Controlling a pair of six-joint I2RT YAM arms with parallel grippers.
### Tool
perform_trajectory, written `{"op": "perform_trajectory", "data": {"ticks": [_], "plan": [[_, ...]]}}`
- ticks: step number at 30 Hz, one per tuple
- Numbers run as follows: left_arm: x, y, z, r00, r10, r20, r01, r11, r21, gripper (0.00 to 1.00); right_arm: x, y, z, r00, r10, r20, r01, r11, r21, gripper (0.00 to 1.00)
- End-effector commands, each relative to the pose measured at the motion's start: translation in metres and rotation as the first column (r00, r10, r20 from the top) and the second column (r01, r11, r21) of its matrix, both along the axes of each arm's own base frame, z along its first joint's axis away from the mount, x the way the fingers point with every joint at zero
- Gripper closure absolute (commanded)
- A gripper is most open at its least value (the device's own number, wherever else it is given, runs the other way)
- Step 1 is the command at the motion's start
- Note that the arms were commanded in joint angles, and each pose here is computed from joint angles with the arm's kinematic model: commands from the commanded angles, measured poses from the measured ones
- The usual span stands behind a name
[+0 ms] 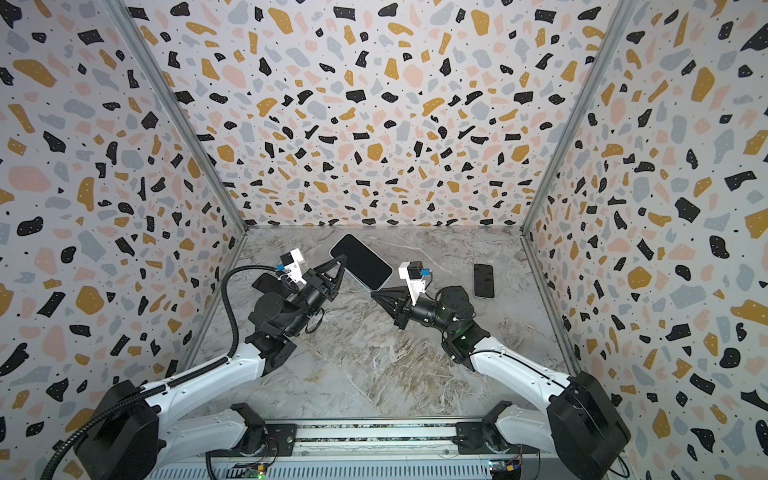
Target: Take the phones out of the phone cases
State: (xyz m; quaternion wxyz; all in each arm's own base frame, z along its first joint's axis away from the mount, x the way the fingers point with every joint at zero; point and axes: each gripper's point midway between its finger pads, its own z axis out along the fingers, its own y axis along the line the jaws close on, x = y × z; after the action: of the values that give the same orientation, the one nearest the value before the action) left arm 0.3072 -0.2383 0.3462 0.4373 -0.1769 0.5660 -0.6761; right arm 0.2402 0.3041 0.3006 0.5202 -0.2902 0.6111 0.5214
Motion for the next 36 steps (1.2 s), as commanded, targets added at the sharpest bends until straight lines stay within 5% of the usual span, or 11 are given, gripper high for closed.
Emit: {"op": "perform_trajectory", "data": {"ticks": [1, 5, 14, 21, 36], "plan": [[-0.021, -0.013, 0.035, 0.987, -0.109, 0.118, 0.114, 0.993, -0.037, 1.0, 0.008, -0.006, 0.016, 0.996, -0.072, 0.057, 0.073, 0.997, -0.002, 1.0], [-0.02, -0.007, 0.037, 0.985, -0.091, 0.145, 0.092, 0.996, -0.004, 1.0, 0.009, -0.016, 0.001, 0.997, -0.083, -0.011, 0.081, 0.994, -0.077, 0.63], [-0.021, -0.018, 0.056, 0.939, -0.176, 0.297, 0.158, 0.984, 0.082, 1.0, 0.006, -0.088, 0.005, 0.976, -0.133, -0.17, 0.133, 0.991, -0.012, 0.14], [-0.038, -0.031, 0.077, 0.842, -0.3, 0.448, 0.341, 0.94, -0.011, 1.0, -0.003, -0.105, 0.032, 0.976, 0.004, -0.217, 0.033, 0.985, 0.168, 0.11], [-0.038, -0.051, 0.06, 0.832, -0.339, 0.44, 0.38, 0.925, -0.005, 1.0, -0.021, -0.098, 0.05, 0.976, 0.123, -0.178, -0.07, 0.959, 0.276, 0.19]]}}
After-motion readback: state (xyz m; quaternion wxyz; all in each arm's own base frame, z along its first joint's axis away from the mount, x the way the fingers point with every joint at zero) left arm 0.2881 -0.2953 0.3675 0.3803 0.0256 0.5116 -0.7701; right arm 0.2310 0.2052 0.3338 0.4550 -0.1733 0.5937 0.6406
